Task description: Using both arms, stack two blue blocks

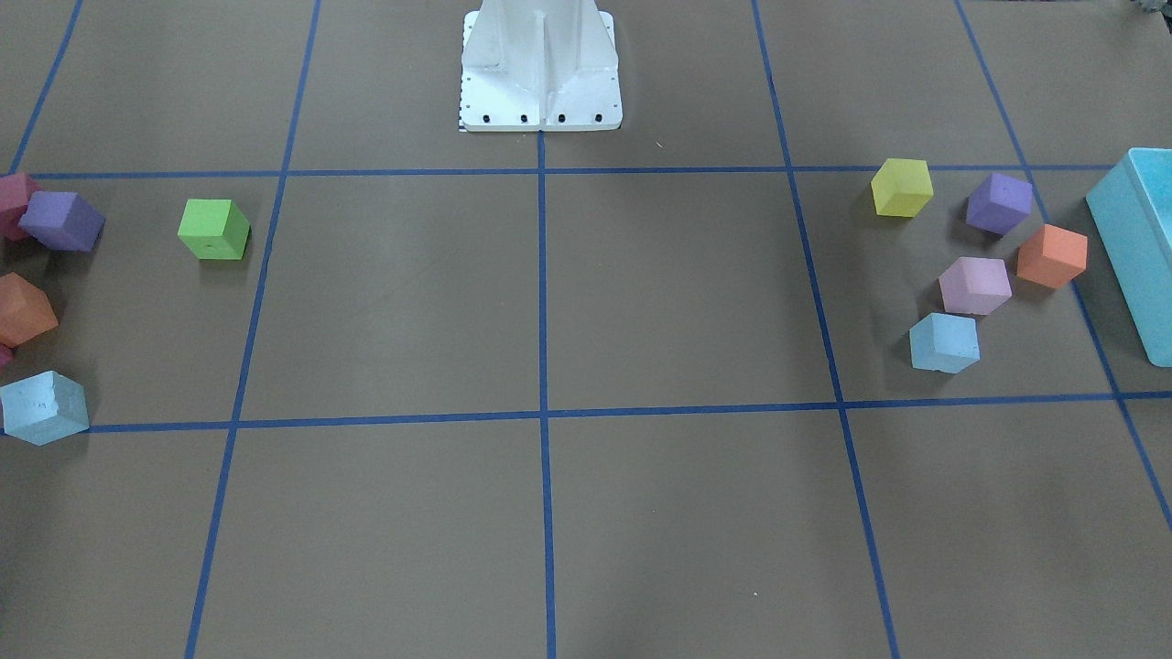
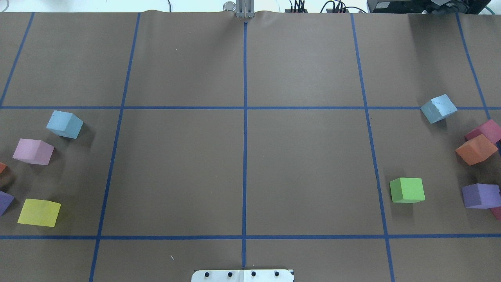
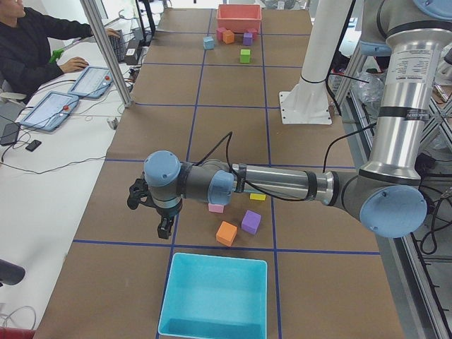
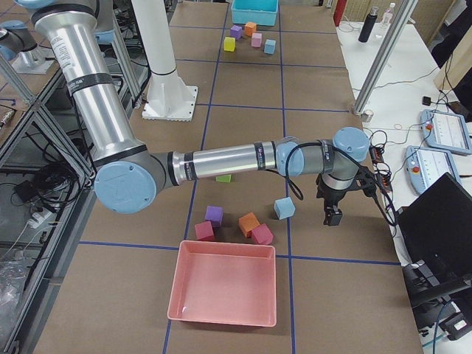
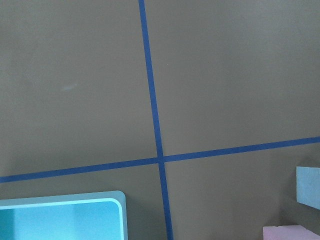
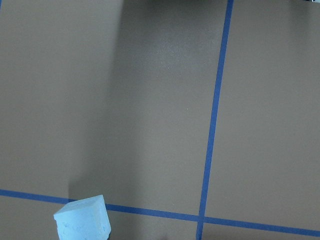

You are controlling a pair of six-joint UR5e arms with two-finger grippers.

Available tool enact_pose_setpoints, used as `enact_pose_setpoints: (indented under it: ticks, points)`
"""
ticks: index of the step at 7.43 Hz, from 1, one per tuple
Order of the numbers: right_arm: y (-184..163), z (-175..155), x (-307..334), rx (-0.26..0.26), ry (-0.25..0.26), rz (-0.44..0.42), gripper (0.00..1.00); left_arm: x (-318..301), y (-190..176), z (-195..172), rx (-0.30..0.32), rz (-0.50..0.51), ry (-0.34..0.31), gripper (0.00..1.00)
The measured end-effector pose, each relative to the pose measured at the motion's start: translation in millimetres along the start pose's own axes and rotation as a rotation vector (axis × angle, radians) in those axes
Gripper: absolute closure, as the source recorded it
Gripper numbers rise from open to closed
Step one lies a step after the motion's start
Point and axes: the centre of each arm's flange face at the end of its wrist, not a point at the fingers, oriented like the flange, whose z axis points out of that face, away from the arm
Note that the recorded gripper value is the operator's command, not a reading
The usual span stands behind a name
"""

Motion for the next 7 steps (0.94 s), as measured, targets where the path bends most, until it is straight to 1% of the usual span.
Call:
enact_pose_setpoints:
  ticks: [2, 3, 4, 6, 7]
  points:
    - [-5.3, -2.1, -11.9, 0.014, 0.001, -0.001, 0.0, 1.1, -0.9, -0.9, 0.002, -0.004, 0.0, 0.02]
    - [-10.3, -0.5, -22.7, 0.033, 0.0, -0.015, 0.0, 3.9, -3.3, -3.0, 0.007, -0.012, 0.001, 0.02]
    - [-14.4, 2.2, -33.3, 0.052, -0.005, -0.003, 0.0, 7.6, -6.8, -5.9, 0.013, -0.021, 0.001, 0.02]
    - [-7.0, 15.2, -42.3, 0.067, -0.029, 0.086, 0.0, 14.7, -15.2, -11.3, 0.024, -0.031, 0.002, 0.02]
    - [0.2, 20.4, -40.5, 0.092, -0.041, 0.091, 0.0, 19.7, -20.9, -14.0, 0.03, -0.038, 0.003, 0.02]
